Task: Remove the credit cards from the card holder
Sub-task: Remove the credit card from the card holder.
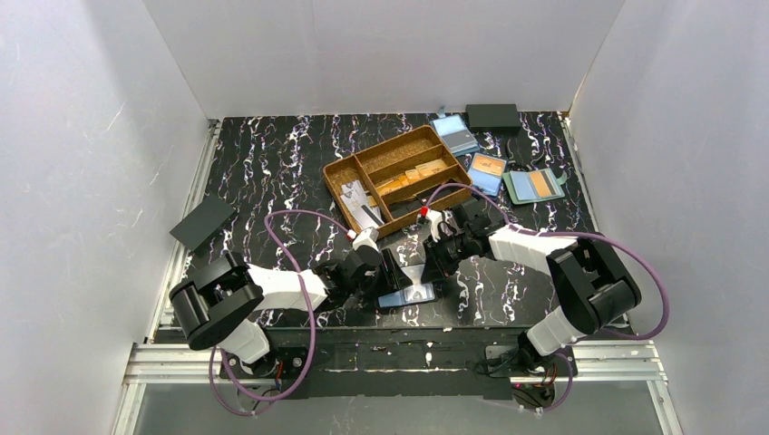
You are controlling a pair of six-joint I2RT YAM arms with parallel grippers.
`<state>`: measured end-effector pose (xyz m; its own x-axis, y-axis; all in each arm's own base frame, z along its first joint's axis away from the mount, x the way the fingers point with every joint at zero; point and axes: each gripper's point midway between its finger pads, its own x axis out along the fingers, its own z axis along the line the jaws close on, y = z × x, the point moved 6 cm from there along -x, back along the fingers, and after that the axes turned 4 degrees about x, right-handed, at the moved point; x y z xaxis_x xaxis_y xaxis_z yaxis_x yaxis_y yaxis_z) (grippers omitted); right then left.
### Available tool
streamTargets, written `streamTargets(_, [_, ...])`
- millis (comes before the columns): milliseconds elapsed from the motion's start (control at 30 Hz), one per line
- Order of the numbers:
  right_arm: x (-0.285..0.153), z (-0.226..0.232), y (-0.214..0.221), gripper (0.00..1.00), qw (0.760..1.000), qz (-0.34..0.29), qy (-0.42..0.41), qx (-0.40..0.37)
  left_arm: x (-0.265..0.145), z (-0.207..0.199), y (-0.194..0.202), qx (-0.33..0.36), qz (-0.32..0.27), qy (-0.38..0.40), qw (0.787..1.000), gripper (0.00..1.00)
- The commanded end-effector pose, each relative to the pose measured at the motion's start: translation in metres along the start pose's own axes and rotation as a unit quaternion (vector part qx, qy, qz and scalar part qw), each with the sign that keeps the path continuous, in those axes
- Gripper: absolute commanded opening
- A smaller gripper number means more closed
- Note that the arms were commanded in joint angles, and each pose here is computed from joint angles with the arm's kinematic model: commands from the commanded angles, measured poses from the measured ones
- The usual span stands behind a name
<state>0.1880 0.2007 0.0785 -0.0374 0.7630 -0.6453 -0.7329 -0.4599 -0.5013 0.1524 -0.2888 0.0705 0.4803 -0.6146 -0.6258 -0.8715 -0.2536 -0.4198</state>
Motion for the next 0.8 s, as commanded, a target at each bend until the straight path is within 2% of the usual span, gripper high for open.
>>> streamTargets(0, [0.002,0.001,-0.006,0.22,1.000,-0.001,-0.016,0.015,0.003,-0.003,-0.002,0.007,-0.001,-0.002,1.000,0.45])
streamTargets(200, [0.009,-0.013,-0.001,0.19,0.999,0.011,0.023,0.037,0.004,-0.003,0.000,-0.004,0.005,-0.002,1.000,0.43])
streamTargets(500, [0.015,0.003,0.001,0.15,0.996,0.010,-0.062,0.066,0.005,-0.004,0.001,-0.016,0.007,0.002,1.000,0.37])
streamTargets(767, [0.017,-0.006,0.000,0.14,0.996,0.004,-0.027,0.081,0.007,-0.001,0.004,-0.037,0.006,0.006,0.999,0.27])
